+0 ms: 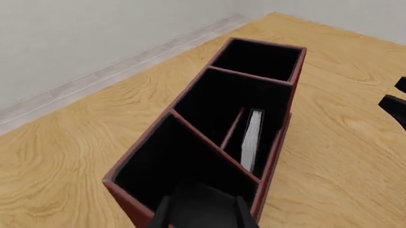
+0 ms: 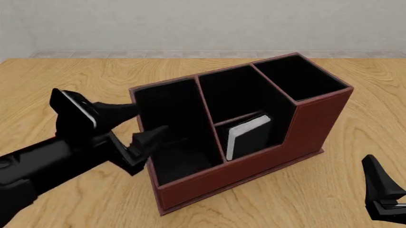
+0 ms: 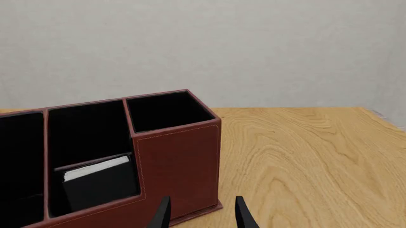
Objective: Pick up the book and place it in the back compartment of the caddy.
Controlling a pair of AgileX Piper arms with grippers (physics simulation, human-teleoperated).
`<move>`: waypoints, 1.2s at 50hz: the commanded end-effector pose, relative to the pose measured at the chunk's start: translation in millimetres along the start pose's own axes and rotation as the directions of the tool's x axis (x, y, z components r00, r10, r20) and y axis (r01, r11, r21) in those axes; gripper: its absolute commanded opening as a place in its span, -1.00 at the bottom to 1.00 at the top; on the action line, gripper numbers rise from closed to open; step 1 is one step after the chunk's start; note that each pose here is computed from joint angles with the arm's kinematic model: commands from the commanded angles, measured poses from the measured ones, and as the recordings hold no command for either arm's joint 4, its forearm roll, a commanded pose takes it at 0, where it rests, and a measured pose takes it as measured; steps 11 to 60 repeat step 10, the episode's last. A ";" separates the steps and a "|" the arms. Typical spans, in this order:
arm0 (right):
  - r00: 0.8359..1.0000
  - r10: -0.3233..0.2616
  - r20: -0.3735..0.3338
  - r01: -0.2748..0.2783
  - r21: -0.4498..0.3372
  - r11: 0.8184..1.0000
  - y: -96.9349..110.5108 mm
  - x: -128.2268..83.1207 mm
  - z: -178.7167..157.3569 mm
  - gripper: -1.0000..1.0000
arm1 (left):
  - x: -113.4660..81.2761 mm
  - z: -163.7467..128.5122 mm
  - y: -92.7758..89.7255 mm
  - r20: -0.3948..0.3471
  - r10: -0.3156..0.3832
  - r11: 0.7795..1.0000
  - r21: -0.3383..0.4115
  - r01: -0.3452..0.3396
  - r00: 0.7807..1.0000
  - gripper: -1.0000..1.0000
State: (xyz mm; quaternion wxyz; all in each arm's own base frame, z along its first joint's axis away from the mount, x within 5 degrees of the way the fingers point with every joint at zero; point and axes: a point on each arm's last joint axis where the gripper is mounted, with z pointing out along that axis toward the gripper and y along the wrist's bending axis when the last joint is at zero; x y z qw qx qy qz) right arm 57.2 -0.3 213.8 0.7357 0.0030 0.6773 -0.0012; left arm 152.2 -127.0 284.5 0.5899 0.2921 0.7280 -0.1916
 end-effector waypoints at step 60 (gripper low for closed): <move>1.000 0.000 0.000 0.000 0.000 1.000 0.0 0.0 0.0 1.00 | -12.7 -43.2 13.9 0.035 -0.051 0.995 -0.080 0.054 0.998 1.00</move>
